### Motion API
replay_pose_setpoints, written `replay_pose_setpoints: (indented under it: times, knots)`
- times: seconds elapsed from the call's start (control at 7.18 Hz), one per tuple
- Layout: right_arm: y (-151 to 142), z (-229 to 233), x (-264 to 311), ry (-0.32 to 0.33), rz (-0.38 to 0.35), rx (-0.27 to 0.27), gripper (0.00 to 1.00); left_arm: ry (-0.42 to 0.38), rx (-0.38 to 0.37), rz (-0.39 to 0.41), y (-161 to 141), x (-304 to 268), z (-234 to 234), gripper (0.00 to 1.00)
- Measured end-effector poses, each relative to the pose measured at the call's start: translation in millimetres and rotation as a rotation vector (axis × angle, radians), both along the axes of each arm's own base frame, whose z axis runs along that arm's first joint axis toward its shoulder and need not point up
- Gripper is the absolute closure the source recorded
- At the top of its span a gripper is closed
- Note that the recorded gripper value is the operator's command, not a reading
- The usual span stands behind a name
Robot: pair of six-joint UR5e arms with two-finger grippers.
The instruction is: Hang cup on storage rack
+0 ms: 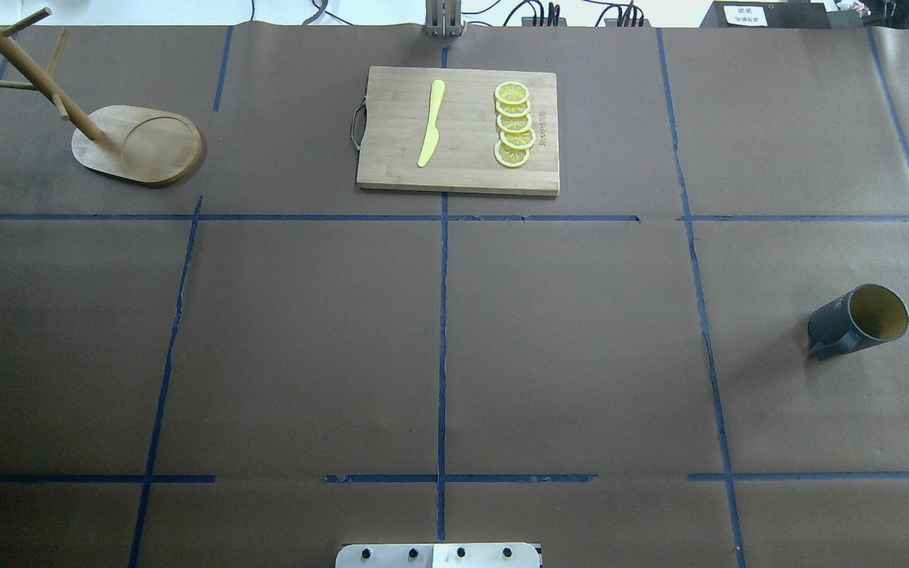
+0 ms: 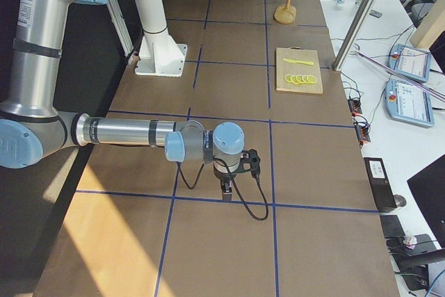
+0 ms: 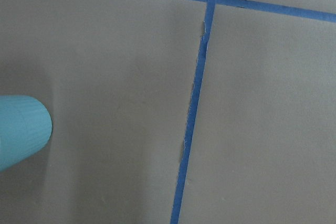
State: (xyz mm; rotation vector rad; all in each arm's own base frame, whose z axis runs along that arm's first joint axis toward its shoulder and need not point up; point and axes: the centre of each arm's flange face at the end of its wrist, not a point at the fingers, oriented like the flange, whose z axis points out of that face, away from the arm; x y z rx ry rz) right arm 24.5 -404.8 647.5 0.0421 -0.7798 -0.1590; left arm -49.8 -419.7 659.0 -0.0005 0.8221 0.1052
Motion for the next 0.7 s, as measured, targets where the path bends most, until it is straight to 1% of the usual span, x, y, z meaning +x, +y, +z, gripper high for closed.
replay_pose_setpoints:
  times: [0.28, 0.42, 0.56, 0.7]
  knots:
    - [-3.9, -7.9, -3.2, -0.003, -0.004, 0.013, 0.00, -0.001, 0.002, 0.006, -1.9, 2.3, -1.5, 0.00]
    - [-10.1, -19.0, -8.6, -0.008, 0.011, 0.012, 0.00, -0.001, 0.002, 0.013, -2.9, 5.5, -1.7, 0.00]
    - [-16.7, -38.1, -20.9, -0.020, 0.053, -0.002, 0.00, 0.000, 0.003, 0.017, -3.2, 7.2, -1.6, 0.00]
    - [-20.7, -57.7, -39.7, -0.040, 0.113, -0.018, 0.00, 0.001, 0.002, 0.019, -3.2, 8.1, -1.5, 0.00]
